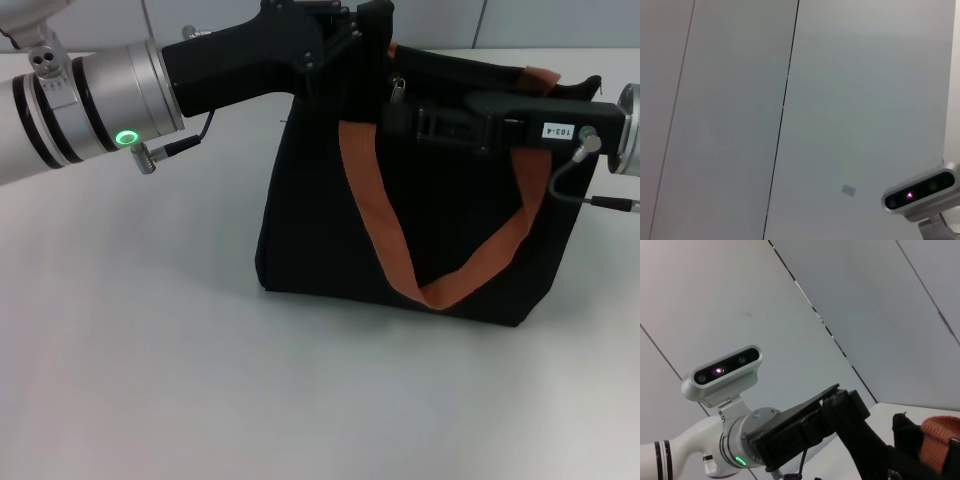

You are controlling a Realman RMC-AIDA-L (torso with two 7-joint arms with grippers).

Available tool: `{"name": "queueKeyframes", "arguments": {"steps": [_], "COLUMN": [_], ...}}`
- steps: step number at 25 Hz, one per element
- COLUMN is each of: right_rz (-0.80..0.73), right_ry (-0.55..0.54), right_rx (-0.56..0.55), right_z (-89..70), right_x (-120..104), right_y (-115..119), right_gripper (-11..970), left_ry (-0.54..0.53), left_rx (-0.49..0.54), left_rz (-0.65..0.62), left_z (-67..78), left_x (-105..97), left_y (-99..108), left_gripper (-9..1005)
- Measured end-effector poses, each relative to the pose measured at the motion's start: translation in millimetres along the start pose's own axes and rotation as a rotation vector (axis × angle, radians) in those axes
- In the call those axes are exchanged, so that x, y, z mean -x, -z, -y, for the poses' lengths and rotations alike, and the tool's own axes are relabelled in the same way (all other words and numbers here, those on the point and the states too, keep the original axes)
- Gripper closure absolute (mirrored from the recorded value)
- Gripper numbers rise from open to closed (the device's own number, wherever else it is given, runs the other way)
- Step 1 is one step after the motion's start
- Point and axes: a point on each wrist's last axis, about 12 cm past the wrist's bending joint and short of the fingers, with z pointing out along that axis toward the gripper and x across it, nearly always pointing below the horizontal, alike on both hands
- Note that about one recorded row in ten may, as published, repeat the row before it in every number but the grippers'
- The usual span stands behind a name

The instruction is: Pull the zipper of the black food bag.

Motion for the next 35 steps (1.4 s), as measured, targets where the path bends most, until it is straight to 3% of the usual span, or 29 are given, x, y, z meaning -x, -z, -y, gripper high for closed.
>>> {"name": "queueKeyframes", "arguments": {"steps": [17, 20, 35], "right_rz": [0.006, 0.004, 0.068], "right_ry": [-0.034, -0.048, -0.089], "right_rx": [-0.024, -0.021, -0.054], "right_z": [1.9, 1.0, -0.5], "right_x": [-1, 0, 6], "right_y": [1, 5, 31], "right_gripper": [828, 962, 961], "left_ry": [0.004, 0.007, 0.014], "left_rx": [-0.004, -0.002, 0.004], "left_rz": [0.007, 0.016, 0.028], "left_z": [1.4, 1.8, 3.5], "left_x": [-1, -1, -3], "left_y": [2, 3, 9], "left_gripper": [971, 971, 971]}}
